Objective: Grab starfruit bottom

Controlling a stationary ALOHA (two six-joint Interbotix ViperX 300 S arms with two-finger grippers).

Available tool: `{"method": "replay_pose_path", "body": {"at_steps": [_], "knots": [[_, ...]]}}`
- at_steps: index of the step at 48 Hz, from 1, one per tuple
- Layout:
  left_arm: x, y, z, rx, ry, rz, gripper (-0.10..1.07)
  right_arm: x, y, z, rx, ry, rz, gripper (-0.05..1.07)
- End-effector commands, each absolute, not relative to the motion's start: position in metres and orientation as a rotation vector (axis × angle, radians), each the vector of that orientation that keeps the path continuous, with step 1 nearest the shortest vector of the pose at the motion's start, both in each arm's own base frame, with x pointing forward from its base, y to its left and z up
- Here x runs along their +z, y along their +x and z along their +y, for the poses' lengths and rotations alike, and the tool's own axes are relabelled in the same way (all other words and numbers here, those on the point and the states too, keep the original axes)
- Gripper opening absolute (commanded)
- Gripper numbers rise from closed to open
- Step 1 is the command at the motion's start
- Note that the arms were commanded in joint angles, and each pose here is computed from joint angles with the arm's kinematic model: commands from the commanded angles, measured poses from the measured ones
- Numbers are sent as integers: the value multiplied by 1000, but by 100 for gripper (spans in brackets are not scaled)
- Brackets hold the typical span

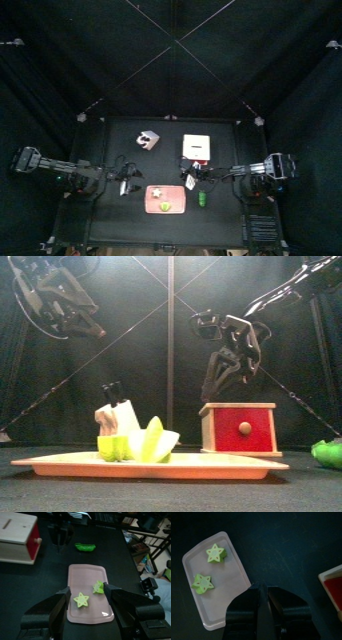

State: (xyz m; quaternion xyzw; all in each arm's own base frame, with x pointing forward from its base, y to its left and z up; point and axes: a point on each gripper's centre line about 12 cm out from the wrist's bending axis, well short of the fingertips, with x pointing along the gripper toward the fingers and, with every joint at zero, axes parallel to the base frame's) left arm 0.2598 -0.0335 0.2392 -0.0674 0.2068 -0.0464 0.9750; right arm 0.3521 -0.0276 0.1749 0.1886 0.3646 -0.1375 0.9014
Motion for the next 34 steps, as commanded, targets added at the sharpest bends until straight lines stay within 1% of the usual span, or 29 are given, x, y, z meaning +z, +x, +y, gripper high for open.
{"method": "replay_pose_path", "body": {"at_steps": [1, 7, 12, 16, 20, 34], "knots": [[238, 264, -43, -139, -131, 377, 90, 190, 353, -27, -272, 393, 708, 57], [224, 268, -54, -180, -125, 402, 92, 188, 353, -28, -276, 390, 716, 56], [214, 272, -61, -199, -119, 432, 95, 185, 352, -27, -277, 383, 726, 57], [205, 278, -63, -197, -116, 466, 100, 185, 352, -27, -276, 379, 727, 56], [194, 284, -64, -194, -113, 504, 101, 185, 352, -27, -274, 377, 727, 56], [157, 311, -64, -187, -49, 626, 102, 184, 352, -26, -269, 368, 731, 57]]}}
